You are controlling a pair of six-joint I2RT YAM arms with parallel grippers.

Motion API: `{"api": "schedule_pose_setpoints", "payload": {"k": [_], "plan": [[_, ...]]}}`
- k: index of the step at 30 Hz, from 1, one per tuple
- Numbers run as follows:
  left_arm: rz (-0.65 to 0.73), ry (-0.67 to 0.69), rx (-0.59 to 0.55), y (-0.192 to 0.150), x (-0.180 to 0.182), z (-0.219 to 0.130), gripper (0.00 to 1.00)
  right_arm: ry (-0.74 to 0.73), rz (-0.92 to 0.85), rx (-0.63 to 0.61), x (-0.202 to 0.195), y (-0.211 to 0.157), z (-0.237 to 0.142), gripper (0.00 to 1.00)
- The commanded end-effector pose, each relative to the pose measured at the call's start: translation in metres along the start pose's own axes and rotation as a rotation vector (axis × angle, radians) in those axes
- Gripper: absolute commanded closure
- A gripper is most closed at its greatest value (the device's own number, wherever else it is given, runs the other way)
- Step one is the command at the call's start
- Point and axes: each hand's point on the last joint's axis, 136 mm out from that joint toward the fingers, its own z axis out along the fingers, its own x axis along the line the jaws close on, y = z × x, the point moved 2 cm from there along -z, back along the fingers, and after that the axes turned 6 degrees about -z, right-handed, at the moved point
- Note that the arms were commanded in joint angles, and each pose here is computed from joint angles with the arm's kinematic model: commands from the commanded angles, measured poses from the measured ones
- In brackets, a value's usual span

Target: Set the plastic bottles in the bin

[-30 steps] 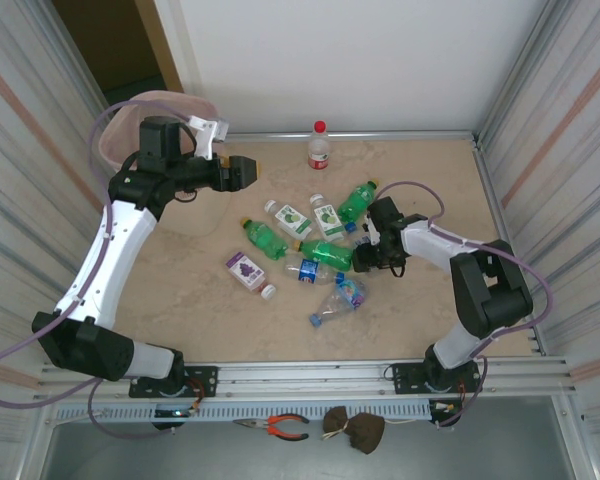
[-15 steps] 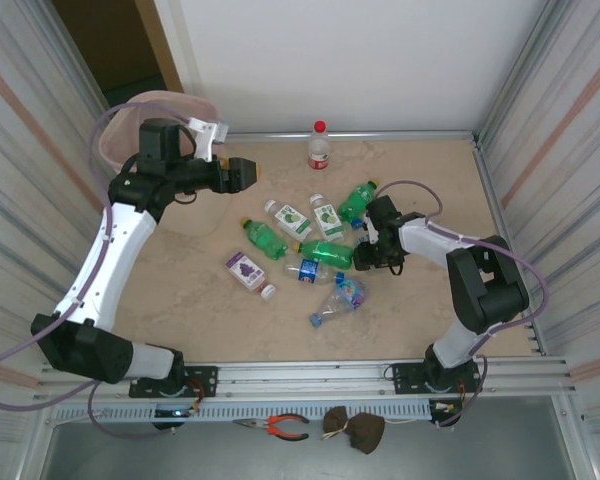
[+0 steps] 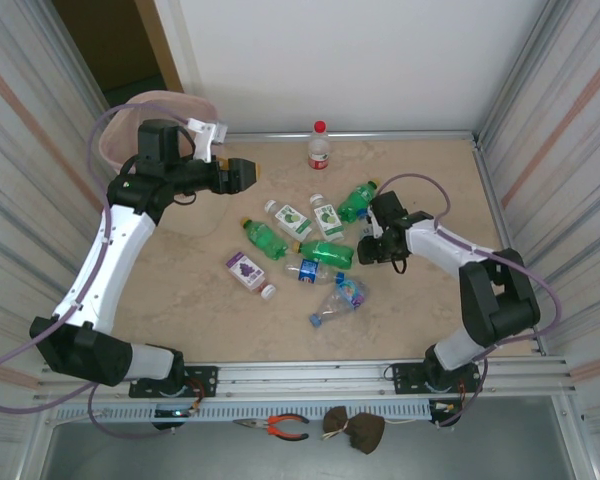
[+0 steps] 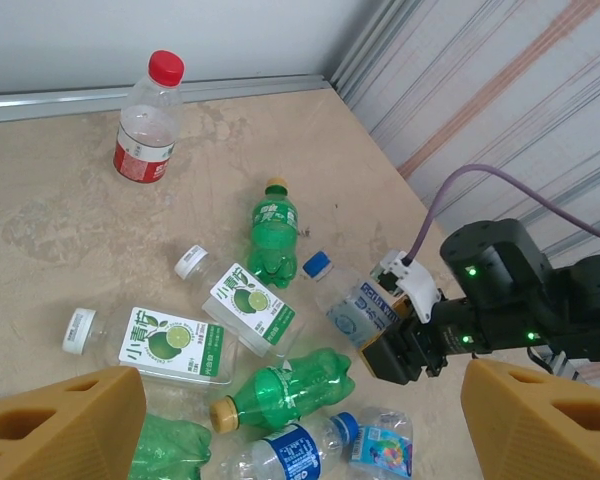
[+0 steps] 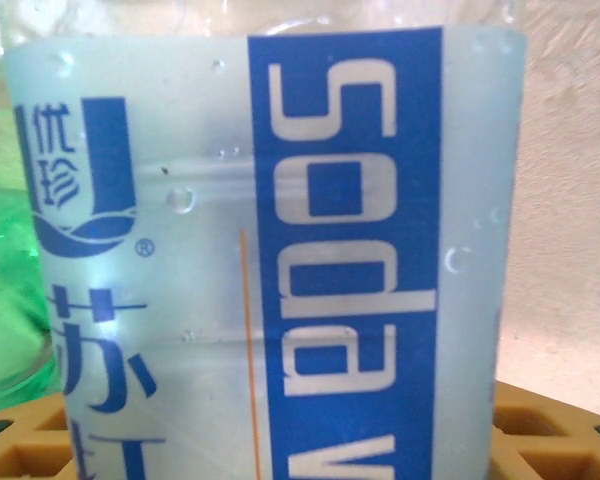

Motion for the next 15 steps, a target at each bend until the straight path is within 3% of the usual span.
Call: {"api": "schedule_pose_setpoints", "payload": {"k": [1, 6, 15], "plan": [[0.025, -0.045, -0.044, 0.006, -0.017, -0.010, 0.17, -0.011, 0.021, -0.076, 0.000, 0.015, -0.031, 0.43], [0.024, -0.081, -0.061, 0.010, -0.023, -0.011, 0.17, 0.052, 0.000, -0.211, 0.009, 0.034, -0.072, 0.43], [0.061, -0.188, -0.096, 0.017, -0.046, -0.012, 0.17, 0.282, -0.058, -0.567, 0.042, 0.065, -0.164, 0.44]]}}
